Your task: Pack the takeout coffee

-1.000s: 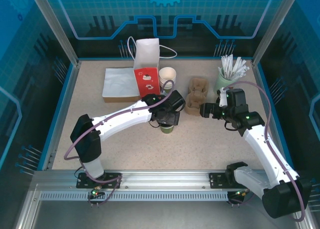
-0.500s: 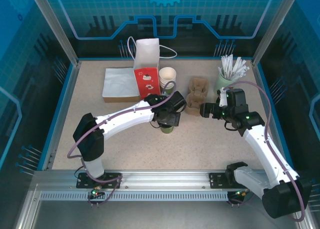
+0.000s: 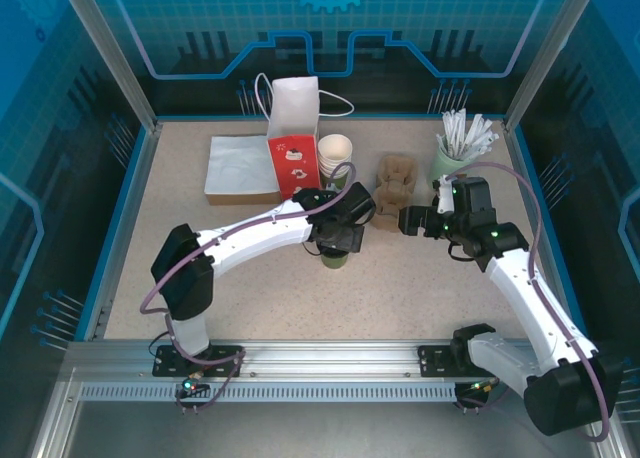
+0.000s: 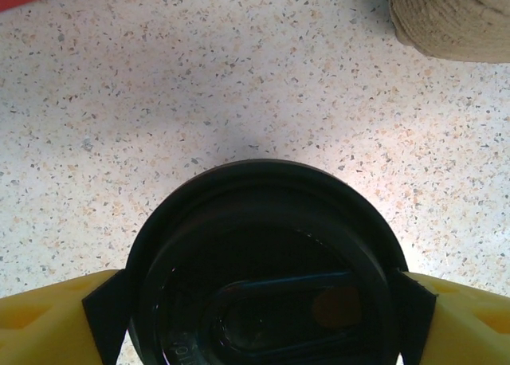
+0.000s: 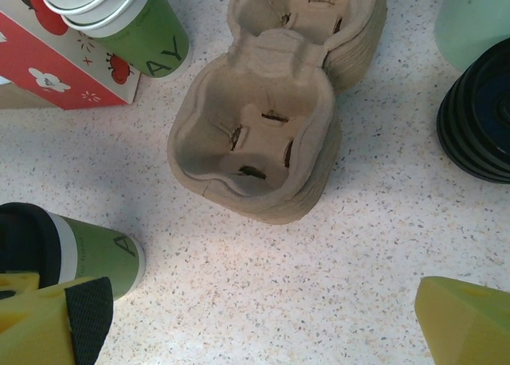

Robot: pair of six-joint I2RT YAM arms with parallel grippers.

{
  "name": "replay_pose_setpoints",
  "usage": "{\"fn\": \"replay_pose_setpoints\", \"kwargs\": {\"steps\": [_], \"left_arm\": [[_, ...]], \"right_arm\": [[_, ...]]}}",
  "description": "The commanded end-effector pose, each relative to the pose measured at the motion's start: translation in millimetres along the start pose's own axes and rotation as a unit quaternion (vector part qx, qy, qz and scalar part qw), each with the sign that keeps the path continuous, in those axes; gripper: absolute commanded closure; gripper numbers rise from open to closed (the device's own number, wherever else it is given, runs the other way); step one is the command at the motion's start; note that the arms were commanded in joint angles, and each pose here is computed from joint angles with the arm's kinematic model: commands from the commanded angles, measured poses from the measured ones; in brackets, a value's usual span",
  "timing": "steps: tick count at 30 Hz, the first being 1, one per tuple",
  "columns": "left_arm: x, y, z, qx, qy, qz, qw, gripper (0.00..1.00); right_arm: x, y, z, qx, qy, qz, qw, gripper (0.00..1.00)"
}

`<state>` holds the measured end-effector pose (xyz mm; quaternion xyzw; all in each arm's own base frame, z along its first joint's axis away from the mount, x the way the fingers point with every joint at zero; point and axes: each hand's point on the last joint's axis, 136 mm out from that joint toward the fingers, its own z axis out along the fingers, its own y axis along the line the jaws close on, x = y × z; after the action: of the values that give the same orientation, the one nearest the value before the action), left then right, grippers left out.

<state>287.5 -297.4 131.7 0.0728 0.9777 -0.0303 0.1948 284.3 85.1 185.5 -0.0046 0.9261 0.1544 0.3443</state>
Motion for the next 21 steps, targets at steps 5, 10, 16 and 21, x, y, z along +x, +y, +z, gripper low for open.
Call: {"fn": "replay_pose_setpoints", "kwargs": {"steps": [5,10,16,21], "left_arm": [[-8,1,-15,-0.003,-0.017,0.007,1.000,0.08],[-17,1,-35,0.015,-0.038,-0.003,0.999,0.03],[-27,5,-61,0.037,-0.063,-0.019,0.997,0.01],[-27,19,-76,0.074,-0.066,-0.053,0.994,0.02]], "right_arm": [[3,6,3,-0.024,0.014,0.003,1.000,0.00],[7,12,8,-0.042,0.032,0.002,0.999,0.00],[1,32,7,-0.088,0.040,-0.010,0.995,0.01],[6,55,9,-0.119,0.075,-0.030,0.990,0.03]]}}
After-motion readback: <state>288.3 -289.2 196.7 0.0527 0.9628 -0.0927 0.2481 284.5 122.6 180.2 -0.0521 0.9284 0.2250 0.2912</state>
